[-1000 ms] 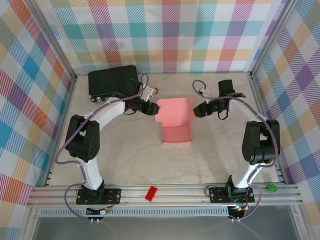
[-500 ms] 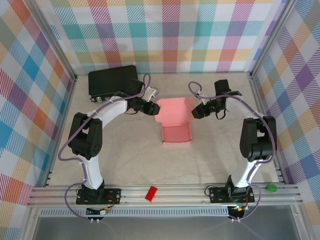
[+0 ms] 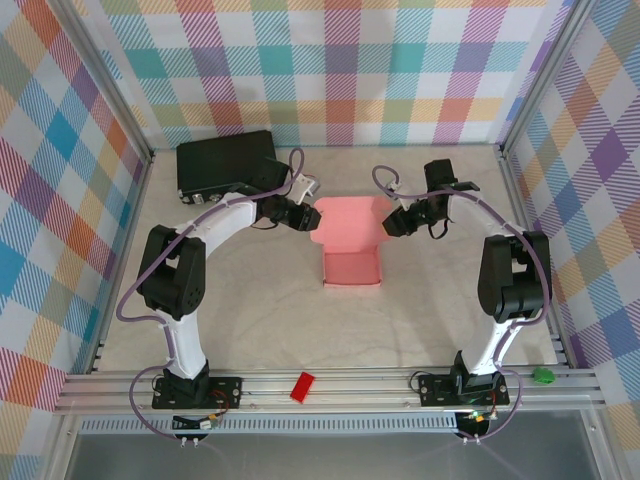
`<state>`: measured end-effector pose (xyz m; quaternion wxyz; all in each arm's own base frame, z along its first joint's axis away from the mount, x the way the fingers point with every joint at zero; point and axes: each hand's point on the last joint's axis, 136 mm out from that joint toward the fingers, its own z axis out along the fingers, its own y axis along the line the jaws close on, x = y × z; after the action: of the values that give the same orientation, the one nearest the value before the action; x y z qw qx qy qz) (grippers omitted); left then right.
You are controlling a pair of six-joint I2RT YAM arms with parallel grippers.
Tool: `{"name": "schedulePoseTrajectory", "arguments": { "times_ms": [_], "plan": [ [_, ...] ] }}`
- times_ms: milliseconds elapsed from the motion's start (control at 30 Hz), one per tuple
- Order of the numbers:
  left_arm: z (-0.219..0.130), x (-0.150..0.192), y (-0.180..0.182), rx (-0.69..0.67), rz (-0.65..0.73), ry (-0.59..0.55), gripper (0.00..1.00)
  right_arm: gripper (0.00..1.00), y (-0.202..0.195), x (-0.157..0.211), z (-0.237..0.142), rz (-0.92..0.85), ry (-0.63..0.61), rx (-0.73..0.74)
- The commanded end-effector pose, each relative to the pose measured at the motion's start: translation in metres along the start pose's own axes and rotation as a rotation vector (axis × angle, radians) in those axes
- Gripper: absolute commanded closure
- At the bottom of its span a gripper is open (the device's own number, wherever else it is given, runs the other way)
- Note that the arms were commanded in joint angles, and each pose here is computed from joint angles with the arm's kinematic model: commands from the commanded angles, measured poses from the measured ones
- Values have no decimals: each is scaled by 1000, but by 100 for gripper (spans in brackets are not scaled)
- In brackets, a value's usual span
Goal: Fold the paper box
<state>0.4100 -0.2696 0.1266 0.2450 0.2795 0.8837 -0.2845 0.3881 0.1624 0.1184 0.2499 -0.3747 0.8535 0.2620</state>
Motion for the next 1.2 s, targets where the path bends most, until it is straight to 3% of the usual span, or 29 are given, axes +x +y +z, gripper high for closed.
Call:
{"name": "schedulePoseTrajectory", "arguments": {
  "times_ms": [0, 500, 733, 1167],
  "plan": [
    [-2, -6, -7, 5, 17, 1, 71, 69, 4, -13, -9, -57, -27, 16],
    [-9, -14, -14, -48, 49, -26, 91, 86, 14, -15, -11, -89, -21, 84],
    [-15, -23, -14, -129, 68, -74, 94, 92, 19, -20, -7, -112, -26, 163],
    [-29, -32, -7, -328, 62, -214, 95, 93, 19, -35, 5, -162, -97, 383]
  ]
}}
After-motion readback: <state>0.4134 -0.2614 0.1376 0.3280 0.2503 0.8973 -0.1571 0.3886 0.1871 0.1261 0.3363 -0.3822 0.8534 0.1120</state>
